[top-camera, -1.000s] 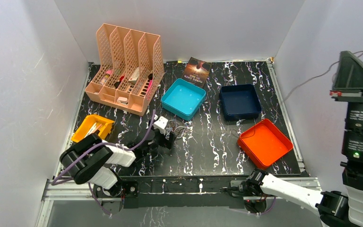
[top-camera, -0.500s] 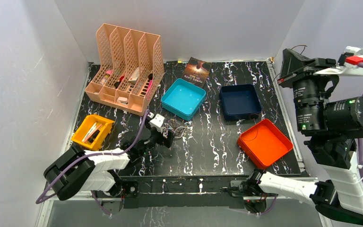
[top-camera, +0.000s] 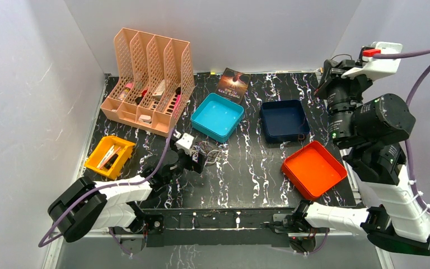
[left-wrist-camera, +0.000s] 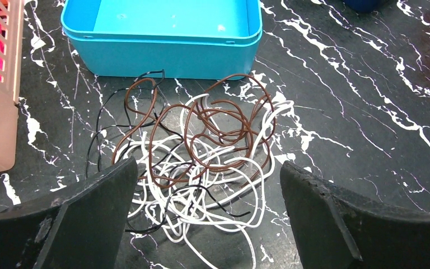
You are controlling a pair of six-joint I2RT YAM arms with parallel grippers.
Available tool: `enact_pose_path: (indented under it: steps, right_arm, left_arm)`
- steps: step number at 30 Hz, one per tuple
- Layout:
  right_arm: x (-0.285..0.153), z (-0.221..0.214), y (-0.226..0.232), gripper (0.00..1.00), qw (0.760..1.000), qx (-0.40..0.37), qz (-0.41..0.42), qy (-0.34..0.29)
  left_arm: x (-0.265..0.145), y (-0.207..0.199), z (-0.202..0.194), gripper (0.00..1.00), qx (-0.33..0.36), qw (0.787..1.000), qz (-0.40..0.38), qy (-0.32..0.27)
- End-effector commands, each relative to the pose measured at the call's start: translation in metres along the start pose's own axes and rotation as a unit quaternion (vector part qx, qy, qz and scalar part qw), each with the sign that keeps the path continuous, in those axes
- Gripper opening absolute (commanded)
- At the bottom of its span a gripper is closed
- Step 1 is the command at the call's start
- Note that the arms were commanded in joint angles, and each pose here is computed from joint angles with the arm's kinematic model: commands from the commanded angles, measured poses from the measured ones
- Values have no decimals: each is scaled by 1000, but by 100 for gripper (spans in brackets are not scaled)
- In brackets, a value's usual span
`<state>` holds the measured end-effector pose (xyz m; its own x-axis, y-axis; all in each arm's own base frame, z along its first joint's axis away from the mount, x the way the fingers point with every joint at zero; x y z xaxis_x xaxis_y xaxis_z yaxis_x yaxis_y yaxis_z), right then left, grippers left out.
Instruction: Untangle the cables
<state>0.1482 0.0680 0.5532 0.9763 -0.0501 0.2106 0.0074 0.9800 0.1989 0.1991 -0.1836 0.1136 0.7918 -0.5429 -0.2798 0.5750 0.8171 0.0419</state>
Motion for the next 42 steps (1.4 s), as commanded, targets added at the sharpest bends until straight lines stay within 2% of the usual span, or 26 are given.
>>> enact_pose_path:
  steps: [1, 13, 24, 34, 42]
  right_arm:
    - [-5, 17, -17, 0, 999, 5, -48, -13]
    - [-20, 35, -47, 0, 991, 12, -127, -32]
    - [-32, 52, -66, 0, 993, 25, -114, -17]
    - [-34, 36, -58, 0, 995, 7, -96, 11]
    - [-24, 22, -14, 0, 996, -46, -74, 14]
  left_arm:
    - [2, 2, 19, 98, -8, 1000, 16, -26]
    - [-1, 2, 22, 98, -10, 999, 16, -27]
    - [0, 1, 26, 99, -9, 999, 13, -28]
    - [0, 1, 25, 98, -10, 1000, 11, -24]
    - [0, 0, 27, 98, -10, 1000, 9, -26]
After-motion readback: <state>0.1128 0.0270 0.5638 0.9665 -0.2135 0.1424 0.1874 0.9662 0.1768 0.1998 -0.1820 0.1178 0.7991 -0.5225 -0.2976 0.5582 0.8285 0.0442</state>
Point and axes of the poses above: each gripper's point midway between its finger pads, its own x axis out along the fingers, its own y axis along the line the jaws close on, z = x × y, the point moved 8 cm from there along -x, back along the fingers, and after that the axes turned 5 degrees about x, right-handed, at the moved point
